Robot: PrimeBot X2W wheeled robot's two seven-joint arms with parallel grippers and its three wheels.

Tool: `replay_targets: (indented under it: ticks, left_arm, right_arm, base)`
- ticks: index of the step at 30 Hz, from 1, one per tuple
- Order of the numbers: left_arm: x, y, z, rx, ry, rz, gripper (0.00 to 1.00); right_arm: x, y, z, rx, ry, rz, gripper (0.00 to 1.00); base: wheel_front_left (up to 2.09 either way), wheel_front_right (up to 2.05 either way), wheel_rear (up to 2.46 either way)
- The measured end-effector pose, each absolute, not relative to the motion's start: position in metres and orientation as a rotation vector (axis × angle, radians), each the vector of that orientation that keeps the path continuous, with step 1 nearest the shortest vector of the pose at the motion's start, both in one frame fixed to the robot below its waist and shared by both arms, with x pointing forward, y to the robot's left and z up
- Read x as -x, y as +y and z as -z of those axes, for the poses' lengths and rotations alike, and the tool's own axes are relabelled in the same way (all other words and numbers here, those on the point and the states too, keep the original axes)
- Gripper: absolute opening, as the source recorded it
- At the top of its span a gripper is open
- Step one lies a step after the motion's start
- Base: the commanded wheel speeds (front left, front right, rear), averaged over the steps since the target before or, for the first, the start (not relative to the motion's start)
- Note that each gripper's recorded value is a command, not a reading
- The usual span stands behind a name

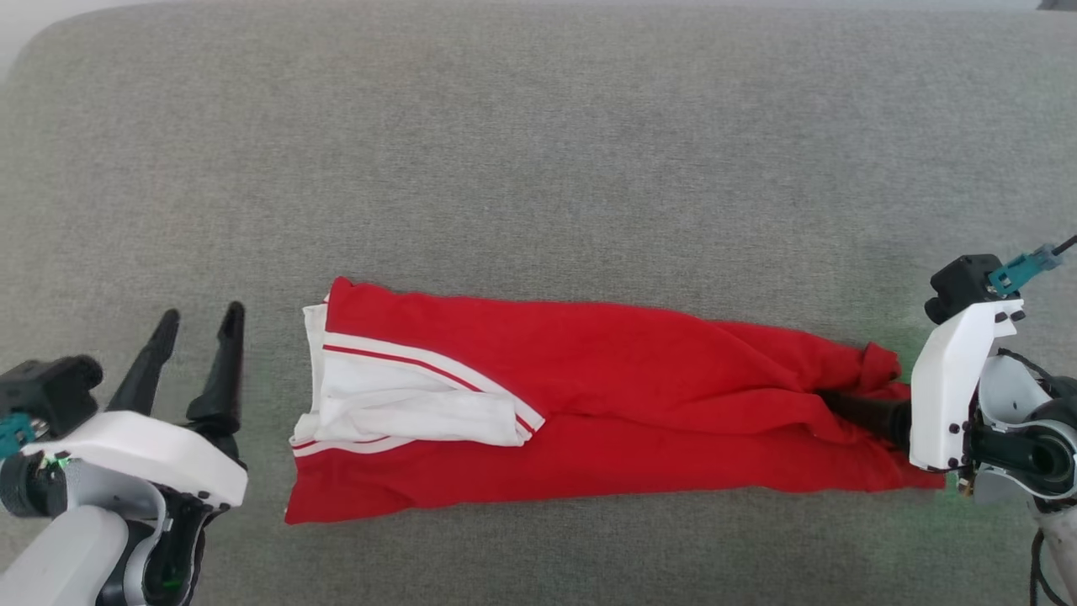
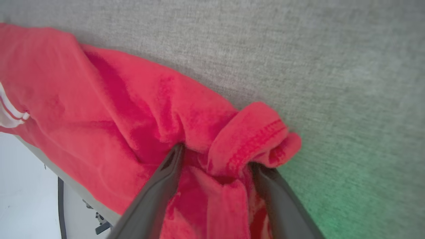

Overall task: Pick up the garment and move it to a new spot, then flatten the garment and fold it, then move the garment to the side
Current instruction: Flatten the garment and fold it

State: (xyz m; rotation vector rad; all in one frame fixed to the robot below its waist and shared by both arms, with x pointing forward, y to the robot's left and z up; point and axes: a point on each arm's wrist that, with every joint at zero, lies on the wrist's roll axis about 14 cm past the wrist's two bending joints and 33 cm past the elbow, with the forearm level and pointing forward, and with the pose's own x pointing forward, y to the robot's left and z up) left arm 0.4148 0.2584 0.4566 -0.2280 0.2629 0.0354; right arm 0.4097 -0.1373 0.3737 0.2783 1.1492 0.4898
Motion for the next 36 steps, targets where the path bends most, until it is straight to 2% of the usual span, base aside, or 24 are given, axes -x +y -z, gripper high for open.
replay_targets:
  ticks: [1,2,7,12,20,27,30,33,36]
  left_arm:
    - [-0.413,0.262,-0.456,0.235,0.253,-0.052,1.00]
    - [-0.412,0.265,-0.456,0.244,0.246,-0.063,1.00]
    - [-0.408,0.275,-0.461,0.251,0.178,-0.108,1.00]
    - [-0.393,0.278,-0.451,0.291,0.159,-0.144,1.00]
    - [-0.383,0.281,-0.449,0.301,0.102,-0.173,1.00]
    - [-0.383,0.271,-0.446,0.309,0.075,-0.167,1.00]
    - [-0.382,0.266,-0.441,0.315,0.087,-0.163,1.00]
    - [-0.382,0.265,-0.442,0.323,0.079,-0.170,1.00]
    - [-0.381,0.263,-0.444,0.326,0.071,-0.167,1.00]
  right_arm:
    - [-0.410,-0.136,-0.374,-0.272,1.152,-0.501,0.08]
    - [-0.411,-0.134,-0.375,-0.276,1.150,-0.507,0.00]
    - [-0.413,-0.128,-0.379,-0.317,1.126,-0.523,0.00]
    - [-0.420,-0.150,-0.383,-0.341,1.097,-0.465,0.00]
    - [-0.429,-0.223,-0.392,-0.338,1.051,-0.271,0.00]
    - [-0.430,-0.309,-0.406,-0.285,1.004,-0.035,0.00]
    - [-0.426,-0.328,-0.407,-0.269,1.004,0.023,0.00]
    - [-0.424,-0.330,-0.411,-0.269,0.995,0.029,0.00]
    - [-0.429,-0.315,-0.423,-0.278,0.963,-0.027,0.00]
  base:
    - [0.00,0.00,0.00]
    - [0.00,0.00,0.00]
    - [0.00,0.00,0.00]
    - [0.00,0.00,0.00]
    - [0.00,0.00,0.00]
    - [0.00,0.00,0.00]
    - [0.00,0.00,0.00]
    - [0.00,0.00,0.00]
    - [0.00,0.00,0.00]
